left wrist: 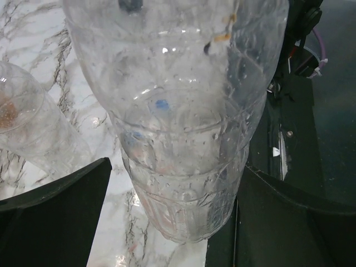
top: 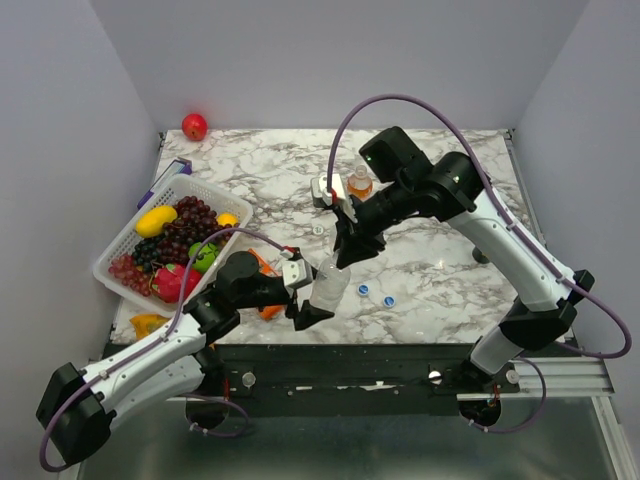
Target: Screw on the bottle caps
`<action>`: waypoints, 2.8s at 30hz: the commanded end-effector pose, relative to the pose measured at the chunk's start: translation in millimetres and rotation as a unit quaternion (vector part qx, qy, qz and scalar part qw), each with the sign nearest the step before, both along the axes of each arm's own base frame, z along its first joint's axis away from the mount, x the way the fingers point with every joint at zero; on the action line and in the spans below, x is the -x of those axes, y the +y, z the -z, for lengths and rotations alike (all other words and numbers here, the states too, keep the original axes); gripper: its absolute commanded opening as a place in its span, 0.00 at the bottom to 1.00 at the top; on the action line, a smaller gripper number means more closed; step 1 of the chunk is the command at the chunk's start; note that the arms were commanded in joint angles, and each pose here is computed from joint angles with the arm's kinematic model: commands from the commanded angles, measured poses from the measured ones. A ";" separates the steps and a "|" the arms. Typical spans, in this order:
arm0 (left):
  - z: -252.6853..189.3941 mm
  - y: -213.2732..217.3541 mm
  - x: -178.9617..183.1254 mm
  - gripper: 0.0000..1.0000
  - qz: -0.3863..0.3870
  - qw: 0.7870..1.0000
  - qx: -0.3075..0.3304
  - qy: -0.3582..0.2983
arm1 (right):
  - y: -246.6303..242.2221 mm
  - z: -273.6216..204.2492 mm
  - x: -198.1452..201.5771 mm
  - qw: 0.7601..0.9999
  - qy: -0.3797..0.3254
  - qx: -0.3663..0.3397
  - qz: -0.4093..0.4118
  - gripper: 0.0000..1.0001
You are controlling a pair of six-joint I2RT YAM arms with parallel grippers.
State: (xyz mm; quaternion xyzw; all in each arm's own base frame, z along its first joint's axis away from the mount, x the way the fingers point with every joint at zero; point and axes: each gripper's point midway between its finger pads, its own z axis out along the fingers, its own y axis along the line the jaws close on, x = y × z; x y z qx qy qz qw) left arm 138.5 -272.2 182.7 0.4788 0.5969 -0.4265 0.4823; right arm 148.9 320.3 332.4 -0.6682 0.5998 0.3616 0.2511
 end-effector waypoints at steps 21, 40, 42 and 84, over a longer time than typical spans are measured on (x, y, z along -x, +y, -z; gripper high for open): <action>-9.1 -18.0 5.5 0.98 0.069 0.996 0.014 -0.047 | 20.2 -5.2 2.1 1.000 0.001 -0.012 -0.015 0.01; 16.2 11.1 -16.7 0.06 -0.047 0.996 -0.003 -0.078 | -54.0 19.8 -14.0 0.986 -0.103 0.055 0.118 0.75; 19.1 15.8 -21.5 0.00 -0.063 0.994 -0.008 -0.094 | -72.2 48.5 -4.1 0.985 -0.097 0.078 0.121 0.75; -10.0 62.9 -69.4 0.00 -0.205 0.979 0.020 -0.005 | -134.7 317.7 -42.0 0.964 -0.144 0.218 0.054 0.52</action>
